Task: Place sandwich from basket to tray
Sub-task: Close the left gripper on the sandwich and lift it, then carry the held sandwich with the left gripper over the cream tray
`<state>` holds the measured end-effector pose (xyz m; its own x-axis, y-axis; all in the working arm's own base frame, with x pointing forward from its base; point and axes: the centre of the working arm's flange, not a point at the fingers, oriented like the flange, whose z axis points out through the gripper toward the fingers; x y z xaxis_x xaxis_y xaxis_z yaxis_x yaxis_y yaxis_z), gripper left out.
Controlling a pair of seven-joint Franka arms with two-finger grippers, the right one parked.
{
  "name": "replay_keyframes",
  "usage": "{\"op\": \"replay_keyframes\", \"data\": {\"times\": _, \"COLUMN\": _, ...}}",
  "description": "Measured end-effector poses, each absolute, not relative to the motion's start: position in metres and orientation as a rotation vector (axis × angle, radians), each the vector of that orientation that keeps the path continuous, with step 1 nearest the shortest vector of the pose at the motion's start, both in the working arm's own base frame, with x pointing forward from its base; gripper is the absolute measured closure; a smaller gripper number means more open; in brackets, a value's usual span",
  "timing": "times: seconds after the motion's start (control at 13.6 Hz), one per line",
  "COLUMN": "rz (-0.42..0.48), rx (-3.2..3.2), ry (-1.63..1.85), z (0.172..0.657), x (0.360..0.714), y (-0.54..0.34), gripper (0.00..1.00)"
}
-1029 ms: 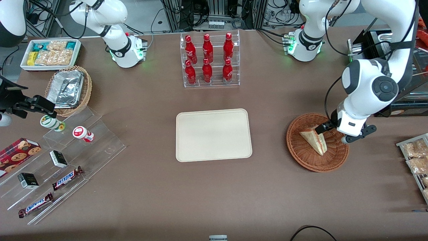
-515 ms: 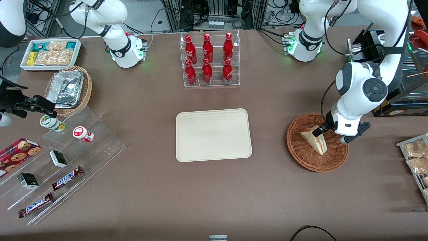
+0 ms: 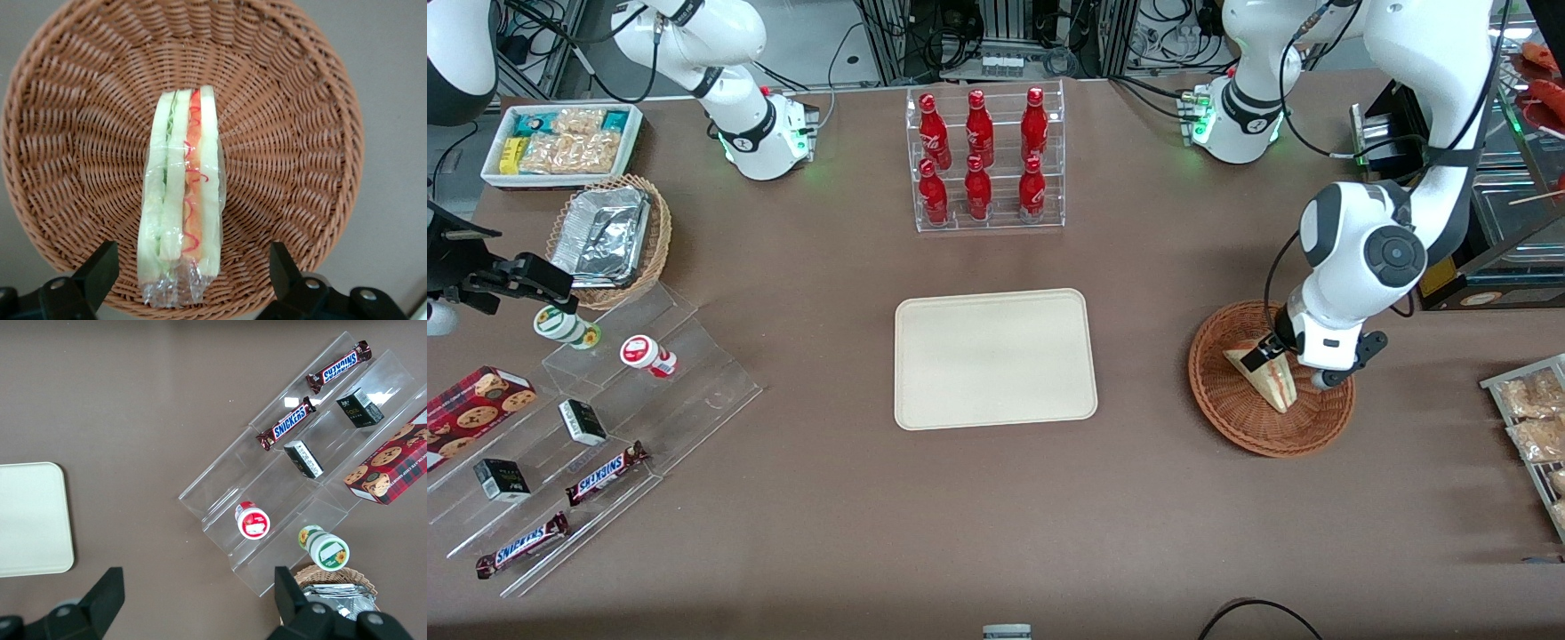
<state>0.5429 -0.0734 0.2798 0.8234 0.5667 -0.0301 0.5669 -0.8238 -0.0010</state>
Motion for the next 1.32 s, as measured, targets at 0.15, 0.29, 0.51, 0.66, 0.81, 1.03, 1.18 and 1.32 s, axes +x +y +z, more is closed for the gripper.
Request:
{"op": "replay_keyframes", "data": {"times": 0.15, "rz": -0.065, "rx": 3.008, "ry": 0.918, "z": 0.266, "x": 0.542, "y": -0.074, "gripper": 0.00}}
{"op": "replay_keyframes", "data": {"times": 0.29, "rz": -0.059, "rx": 3.005, "ry": 0.917, "z": 0.255, "x": 0.544, "y": -0.074, "gripper": 0.00}}
{"op": "replay_keyframes", "data": {"times": 0.51, "rz": -0.054, "rx": 3.023, "ry": 0.901, "z": 0.246, "x": 0.544, "y": -0.072, "gripper": 0.07}}
{"op": "replay_keyframes", "data": {"times": 0.66, "rz": -0.050, "rx": 3.030, "ry": 0.896, "z": 0.246, "x": 0.544, "y": -0.071, "gripper": 0.29}}
{"op": "replay_keyframes", "data": {"times": 0.81, "rz": -0.047, "rx": 3.032, "ry": 0.893, "z": 0.247, "x": 0.545, "y": -0.070, "gripper": 0.51}}
{"op": "replay_keyframes", "data": {"times": 1.03, "rz": -0.070, "rx": 3.078, "ry": 0.856, "z": 0.256, "x": 0.545, "y": -0.072, "gripper": 0.68}}
{"op": "replay_keyframes", "data": {"times": 1.18, "rz": -0.108, "rx": 3.117, "ry": 0.806, "z": 0.273, "x": 0.546, "y": -0.086, "gripper": 0.72}}
{"op": "replay_keyframes", "data": {"times": 1.32, "rz": -0.161, "rx": 3.165, "ry": 0.719, "z": 0.297, "x": 0.547, "y": -0.121, "gripper": 0.77}}
